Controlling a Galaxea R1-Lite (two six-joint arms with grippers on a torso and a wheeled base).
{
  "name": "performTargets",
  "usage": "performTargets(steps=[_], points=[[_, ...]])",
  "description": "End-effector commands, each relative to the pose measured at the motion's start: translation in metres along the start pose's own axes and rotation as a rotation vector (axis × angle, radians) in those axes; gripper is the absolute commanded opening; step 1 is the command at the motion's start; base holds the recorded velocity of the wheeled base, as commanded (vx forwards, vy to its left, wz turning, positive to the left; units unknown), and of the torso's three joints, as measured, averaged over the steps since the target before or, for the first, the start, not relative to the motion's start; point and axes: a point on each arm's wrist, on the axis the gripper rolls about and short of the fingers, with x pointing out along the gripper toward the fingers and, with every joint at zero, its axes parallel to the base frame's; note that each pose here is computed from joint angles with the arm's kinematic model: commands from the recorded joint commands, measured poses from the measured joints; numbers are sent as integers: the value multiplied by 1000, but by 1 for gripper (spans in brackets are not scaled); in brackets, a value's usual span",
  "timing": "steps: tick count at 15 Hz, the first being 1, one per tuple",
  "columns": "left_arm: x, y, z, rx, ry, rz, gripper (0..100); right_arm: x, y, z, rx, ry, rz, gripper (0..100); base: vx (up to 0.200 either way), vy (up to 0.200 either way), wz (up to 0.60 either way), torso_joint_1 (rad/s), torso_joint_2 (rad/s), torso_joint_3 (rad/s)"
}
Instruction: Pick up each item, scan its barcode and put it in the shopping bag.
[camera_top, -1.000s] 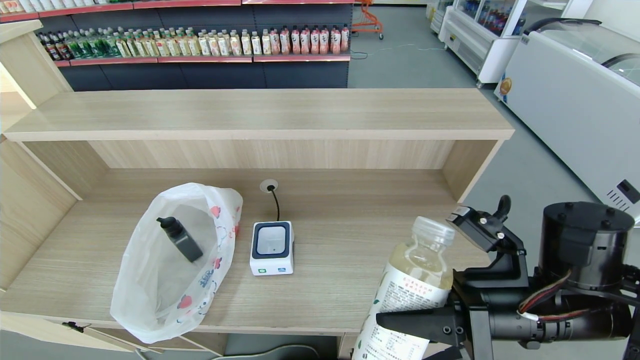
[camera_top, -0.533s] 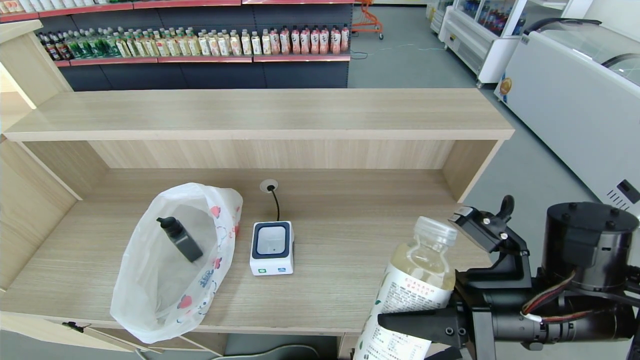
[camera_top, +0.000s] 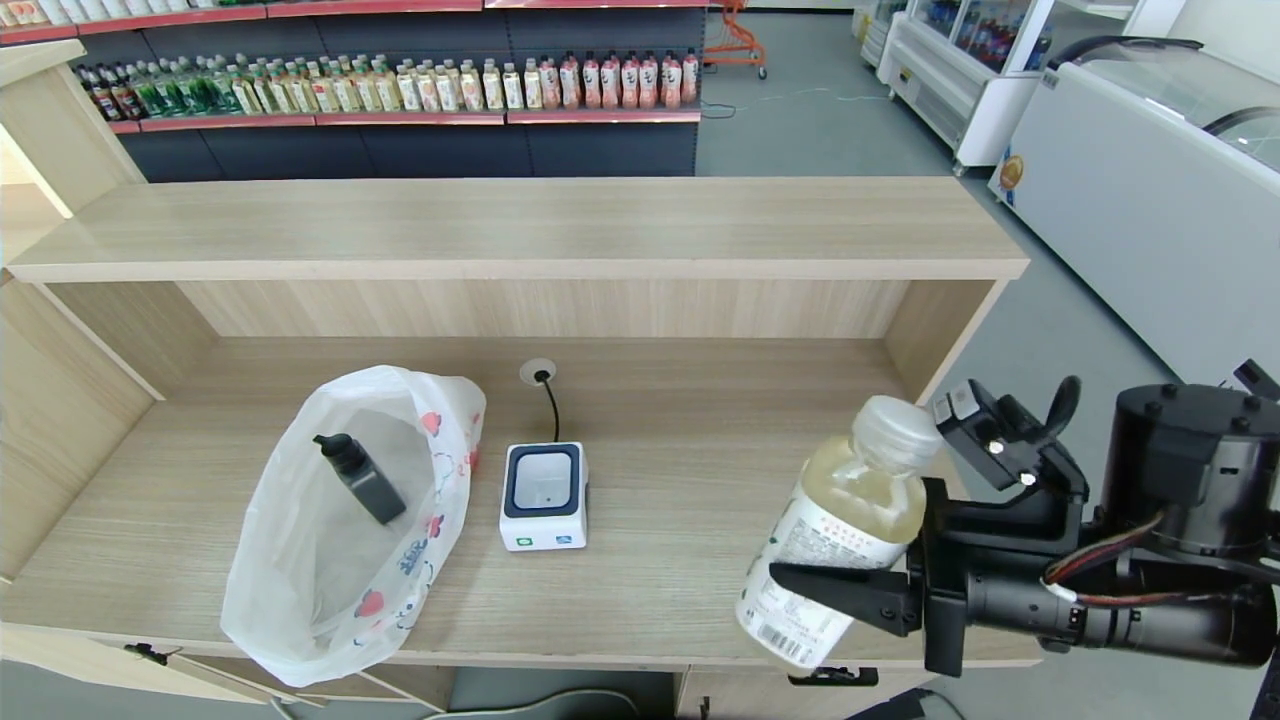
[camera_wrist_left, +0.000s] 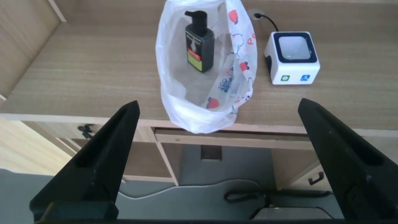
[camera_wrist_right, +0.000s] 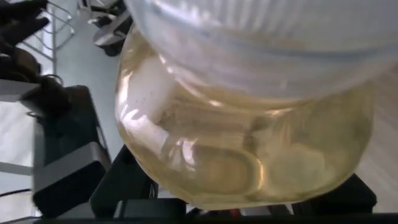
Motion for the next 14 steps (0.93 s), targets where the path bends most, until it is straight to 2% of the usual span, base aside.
performTargets(steps=[1, 3, 6, 8, 9, 11, 14], points=[[0, 0, 0, 0, 0, 1, 100, -40, -40, 6, -375, 76, -425, 0, 0, 0, 0, 0, 0, 0], [0, 0, 0, 0, 0, 1, 100, -51, -46, 9, -547, 145, -567, 0, 0, 0, 0, 0, 0, 0], [0, 0, 0, 0, 0, 1, 100, -57, -43, 10, -736, 230, -634, 0, 0, 0, 0, 0, 0, 0], [0, 0, 0, 0, 0, 1, 100, -56, -45, 12, -826, 233, -644, 0, 0, 0, 0, 0, 0, 0], [0, 0, 0, 0, 0, 1, 100, -56, -46, 19, -913, 203, -673, 0, 0, 0, 0, 0, 0, 0], [0, 0, 0, 0, 0, 1, 100, -58, -44, 22, -972, 191, -678, 0, 0, 0, 0, 0, 0, 0], [0, 0, 0, 0, 0, 1, 100, -64, -38, 21, -983, 192, -685, 0, 0, 0, 0, 0, 0, 0]])
